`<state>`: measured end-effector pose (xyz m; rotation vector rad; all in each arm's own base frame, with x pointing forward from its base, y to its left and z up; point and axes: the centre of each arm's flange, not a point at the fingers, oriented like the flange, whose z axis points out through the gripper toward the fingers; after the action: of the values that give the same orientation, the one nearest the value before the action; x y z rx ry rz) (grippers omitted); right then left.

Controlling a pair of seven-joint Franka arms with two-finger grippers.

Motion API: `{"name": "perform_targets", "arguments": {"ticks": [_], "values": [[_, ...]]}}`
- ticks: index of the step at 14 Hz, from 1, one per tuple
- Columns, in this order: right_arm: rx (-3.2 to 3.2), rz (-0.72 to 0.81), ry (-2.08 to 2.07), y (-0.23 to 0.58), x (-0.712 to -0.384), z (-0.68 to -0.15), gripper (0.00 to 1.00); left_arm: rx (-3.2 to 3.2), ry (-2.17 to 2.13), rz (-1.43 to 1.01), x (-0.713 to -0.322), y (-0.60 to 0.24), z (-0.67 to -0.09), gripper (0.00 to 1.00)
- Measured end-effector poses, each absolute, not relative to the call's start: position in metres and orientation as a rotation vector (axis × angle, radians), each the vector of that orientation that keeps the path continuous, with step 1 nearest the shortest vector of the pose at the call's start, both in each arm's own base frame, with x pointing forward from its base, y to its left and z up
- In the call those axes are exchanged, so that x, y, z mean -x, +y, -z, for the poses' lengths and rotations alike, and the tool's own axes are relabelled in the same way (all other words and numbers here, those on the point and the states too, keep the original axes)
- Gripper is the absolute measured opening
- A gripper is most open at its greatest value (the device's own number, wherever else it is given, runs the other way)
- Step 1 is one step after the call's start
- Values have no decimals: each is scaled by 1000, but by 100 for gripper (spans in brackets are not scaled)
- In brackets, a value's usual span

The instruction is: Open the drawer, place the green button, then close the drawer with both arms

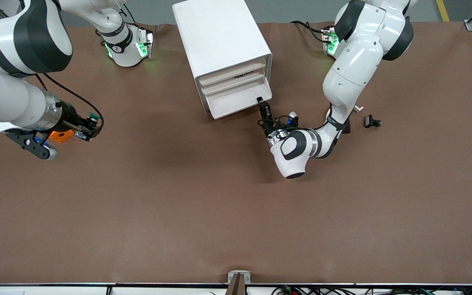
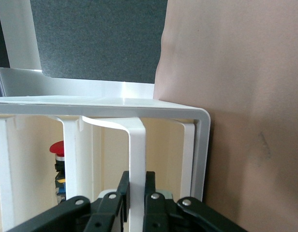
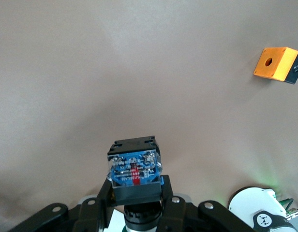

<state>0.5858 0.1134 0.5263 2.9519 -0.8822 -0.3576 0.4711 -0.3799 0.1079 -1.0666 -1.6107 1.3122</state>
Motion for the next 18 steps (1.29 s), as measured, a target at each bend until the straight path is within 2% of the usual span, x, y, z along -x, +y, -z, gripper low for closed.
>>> {"name": "perform_targets", "arguments": {"ticks": [3, 6, 13, 18], "values": [[-2919, 380, -1015, 116, -585, -519, 41, 1065, -1625, -1320, -478, -375, -110, 15], [-2847, 392, -1250, 133, -572, -539, 41, 1062, -1648, -1331, -489, -367, -112, 15], [-2610, 303, -1656, 246, -519, -577, 41, 1045, -1712, -1365, -516, -343, -118, 15], [-2512, 220, -1919, 350, -481, -556, 41, 1039, -1729, -1372, -523, -337, -118, 15]]}}
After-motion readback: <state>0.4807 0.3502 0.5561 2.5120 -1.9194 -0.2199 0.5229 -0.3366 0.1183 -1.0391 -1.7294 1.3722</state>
